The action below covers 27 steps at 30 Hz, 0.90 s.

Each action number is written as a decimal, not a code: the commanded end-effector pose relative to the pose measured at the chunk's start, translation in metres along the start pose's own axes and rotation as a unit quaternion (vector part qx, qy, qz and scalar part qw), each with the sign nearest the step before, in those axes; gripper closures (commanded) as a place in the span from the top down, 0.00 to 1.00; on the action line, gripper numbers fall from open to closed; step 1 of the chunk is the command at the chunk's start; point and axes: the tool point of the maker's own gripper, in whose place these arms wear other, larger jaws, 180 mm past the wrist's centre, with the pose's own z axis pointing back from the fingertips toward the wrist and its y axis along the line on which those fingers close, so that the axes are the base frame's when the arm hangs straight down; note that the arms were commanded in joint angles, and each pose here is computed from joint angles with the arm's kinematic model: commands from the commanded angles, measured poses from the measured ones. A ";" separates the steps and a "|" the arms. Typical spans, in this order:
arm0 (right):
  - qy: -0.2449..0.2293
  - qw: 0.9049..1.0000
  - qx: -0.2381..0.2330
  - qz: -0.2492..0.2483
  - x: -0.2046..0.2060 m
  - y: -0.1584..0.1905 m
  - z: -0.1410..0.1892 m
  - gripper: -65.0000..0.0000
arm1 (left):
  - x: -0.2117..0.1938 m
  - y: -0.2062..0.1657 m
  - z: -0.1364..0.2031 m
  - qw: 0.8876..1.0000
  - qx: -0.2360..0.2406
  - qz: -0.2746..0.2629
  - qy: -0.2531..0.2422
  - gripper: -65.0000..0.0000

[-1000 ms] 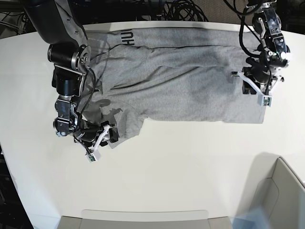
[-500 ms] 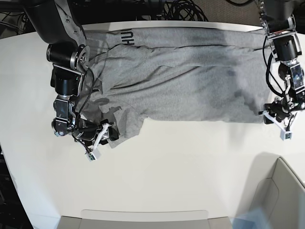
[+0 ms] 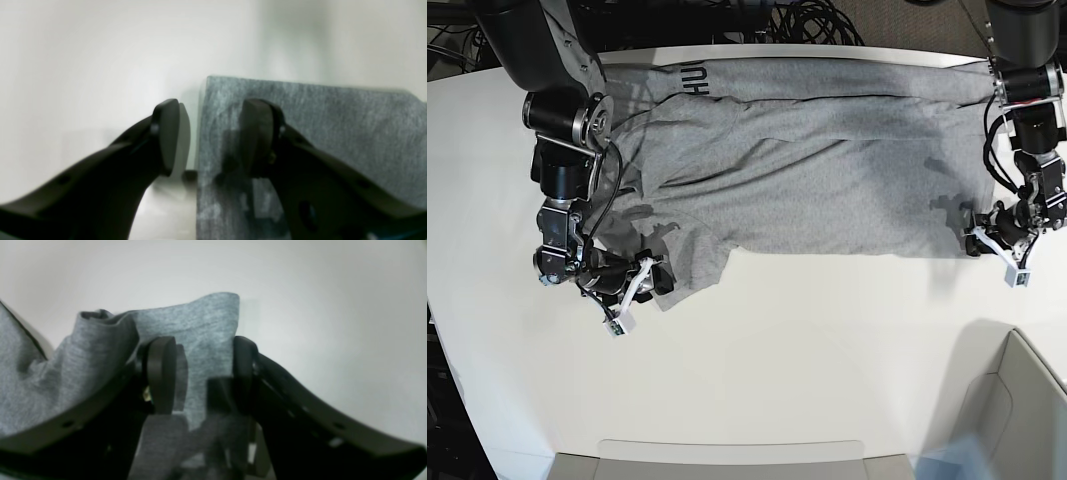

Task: Fold the T-shirt properly
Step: 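Fold the hem up toward the shoulder edge with both grippers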

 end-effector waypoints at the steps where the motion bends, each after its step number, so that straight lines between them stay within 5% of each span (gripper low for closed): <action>1: 0.091 0.995 -0.010 0.028 -0.038 -0.008 0.005 0.42 | -0.011 -0.001 -0.001 0.999 0.001 -0.019 0.034 0.47; 5: 0.094 0.995 -0.007 0.033 -0.038 -0.005 0.003 0.31 | -0.015 -0.013 -0.008 0.998 -0.009 -0.051 0.041 0.37; 9: 0.103 0.993 -0.005 0.051 -0.037 -0.001 0.001 0.01 | -0.012 -0.012 -0.008 0.999 -0.006 -0.029 0.030 0.03; 10: 0.103 0.993 -0.005 0.054 -0.036 -0.001 0.001 0.00 | -0.010 -0.011 -0.008 0.999 -0.007 -0.024 0.025 0.00; 19: 0.058 0.996 -0.017 0.069 0.020 -0.010 0.007 0.00 | 0.015 0.011 0.008 0.999 0.005 0.043 -0.032 0.00; 23: 0.044 0.996 -0.023 0.077 0.042 -0.013 0.011 0.00 | 0.047 0.012 0.024 0.997 0.011 0.022 -0.079 0.00; 27: 0.033 0.996 -0.027 0.084 0.058 -0.015 0.015 0.00 | 0.044 0.013 0.035 0.997 0.020 0.001 -0.075 0.00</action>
